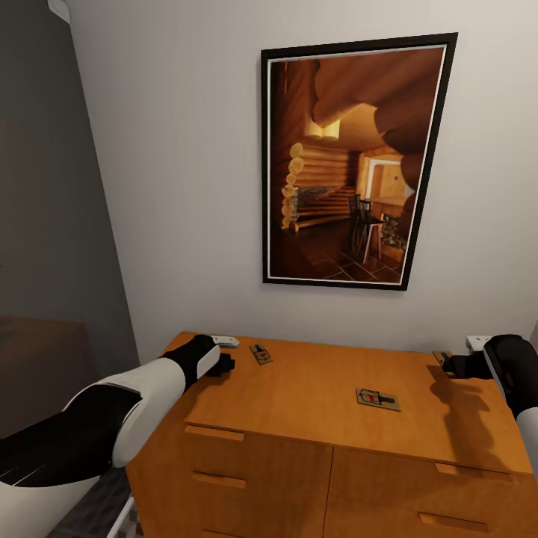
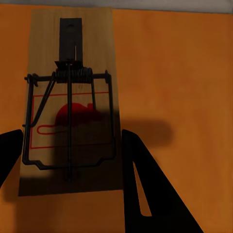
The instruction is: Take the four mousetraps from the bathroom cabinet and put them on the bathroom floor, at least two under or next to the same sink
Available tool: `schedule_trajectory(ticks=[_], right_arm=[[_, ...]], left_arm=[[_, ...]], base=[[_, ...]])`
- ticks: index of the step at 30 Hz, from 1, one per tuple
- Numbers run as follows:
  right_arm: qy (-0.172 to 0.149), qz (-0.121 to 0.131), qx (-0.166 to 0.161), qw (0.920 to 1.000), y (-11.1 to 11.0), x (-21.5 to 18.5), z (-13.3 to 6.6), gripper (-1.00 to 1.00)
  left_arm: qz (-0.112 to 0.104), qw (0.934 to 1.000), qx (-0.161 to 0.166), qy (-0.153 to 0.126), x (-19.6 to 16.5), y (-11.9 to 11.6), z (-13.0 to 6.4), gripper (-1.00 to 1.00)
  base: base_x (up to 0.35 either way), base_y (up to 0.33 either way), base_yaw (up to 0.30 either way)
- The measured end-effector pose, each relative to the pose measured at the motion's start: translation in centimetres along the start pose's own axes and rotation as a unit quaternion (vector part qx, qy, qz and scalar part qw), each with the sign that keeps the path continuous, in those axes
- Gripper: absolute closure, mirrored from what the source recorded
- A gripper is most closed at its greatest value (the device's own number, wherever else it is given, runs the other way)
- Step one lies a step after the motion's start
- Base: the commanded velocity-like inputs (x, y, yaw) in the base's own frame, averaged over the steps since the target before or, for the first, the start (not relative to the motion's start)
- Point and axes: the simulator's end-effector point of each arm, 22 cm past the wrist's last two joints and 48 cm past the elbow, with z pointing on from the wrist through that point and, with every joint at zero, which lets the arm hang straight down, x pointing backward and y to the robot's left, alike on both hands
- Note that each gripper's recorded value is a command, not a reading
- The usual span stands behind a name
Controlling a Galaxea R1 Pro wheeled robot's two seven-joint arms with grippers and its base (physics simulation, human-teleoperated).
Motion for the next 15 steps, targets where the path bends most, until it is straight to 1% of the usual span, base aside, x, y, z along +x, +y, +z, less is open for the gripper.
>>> schedule_trajectory(ticks=[11,15], right_arm=[[0.0,0.0,0.0,1.0,0.0,0.01,0.01,1.0],[0.0,0.0,0.0,1.0,-0.02,0.02,-0.02,1.0]], left_arm=[[0.001,1.0,-0.001,0.004,0.35,-0.01,0.09,-1.0],[0.005,1.0,-0.002,0.006,0.82,-0.02,0.25,-1.0]], base=[[0.0,0.0,0.0],[0.0,0.0,0.0]])
